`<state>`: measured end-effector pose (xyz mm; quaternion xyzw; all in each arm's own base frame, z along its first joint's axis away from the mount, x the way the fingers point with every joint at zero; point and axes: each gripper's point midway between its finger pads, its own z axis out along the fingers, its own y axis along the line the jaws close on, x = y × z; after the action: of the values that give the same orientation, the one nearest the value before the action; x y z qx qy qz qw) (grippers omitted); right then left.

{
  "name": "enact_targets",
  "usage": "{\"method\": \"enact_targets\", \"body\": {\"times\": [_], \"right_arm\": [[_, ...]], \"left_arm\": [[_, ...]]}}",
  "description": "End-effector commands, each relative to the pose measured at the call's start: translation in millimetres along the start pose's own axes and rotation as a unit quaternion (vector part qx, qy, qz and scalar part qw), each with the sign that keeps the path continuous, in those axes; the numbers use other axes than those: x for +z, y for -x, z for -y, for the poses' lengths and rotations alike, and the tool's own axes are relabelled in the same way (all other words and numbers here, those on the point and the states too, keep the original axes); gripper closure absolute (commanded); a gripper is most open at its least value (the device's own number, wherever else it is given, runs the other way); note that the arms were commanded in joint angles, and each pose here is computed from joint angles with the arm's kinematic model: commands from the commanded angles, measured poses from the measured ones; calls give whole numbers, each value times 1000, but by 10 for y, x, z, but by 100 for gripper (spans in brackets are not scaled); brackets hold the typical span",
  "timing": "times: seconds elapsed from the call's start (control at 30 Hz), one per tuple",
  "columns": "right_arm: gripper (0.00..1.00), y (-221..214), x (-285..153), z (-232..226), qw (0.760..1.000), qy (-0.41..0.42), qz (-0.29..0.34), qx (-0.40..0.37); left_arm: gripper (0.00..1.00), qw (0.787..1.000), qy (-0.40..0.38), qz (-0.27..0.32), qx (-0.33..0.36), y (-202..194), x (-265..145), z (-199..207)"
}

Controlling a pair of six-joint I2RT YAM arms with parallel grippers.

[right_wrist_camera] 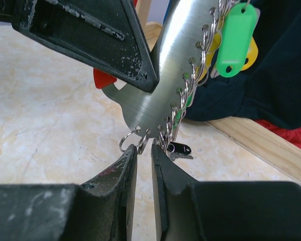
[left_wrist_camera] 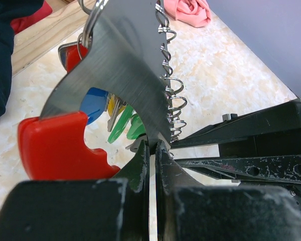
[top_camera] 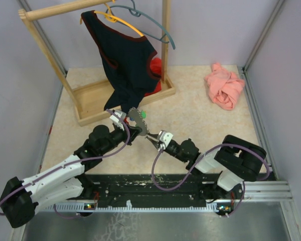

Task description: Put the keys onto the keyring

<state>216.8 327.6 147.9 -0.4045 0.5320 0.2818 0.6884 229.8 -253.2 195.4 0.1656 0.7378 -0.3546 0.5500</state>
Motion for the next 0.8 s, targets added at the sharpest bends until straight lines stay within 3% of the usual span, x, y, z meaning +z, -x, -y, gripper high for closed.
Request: {"method": "enact_targets", "body": {"times": [0.0, 0.3, 0.5, 0.77], "right_arm": [[81, 342, 140, 32, 998, -10, 59, 12], [81, 294, 168, 31, 998, -12, 54, 18], [100, 289, 119, 42, 999, -14, 52, 10], [100, 361, 6, -8, 999, 10, 45, -7]], "left_arm": [[99, 999, -17, 39, -9, 189, -16, 93], [99, 999, -19, 37, -18, 176, -18, 102], [99, 999, -13, 35, -23, 161, -40, 82], [93, 995, 57, 24, -83, -22, -105, -165]]}}
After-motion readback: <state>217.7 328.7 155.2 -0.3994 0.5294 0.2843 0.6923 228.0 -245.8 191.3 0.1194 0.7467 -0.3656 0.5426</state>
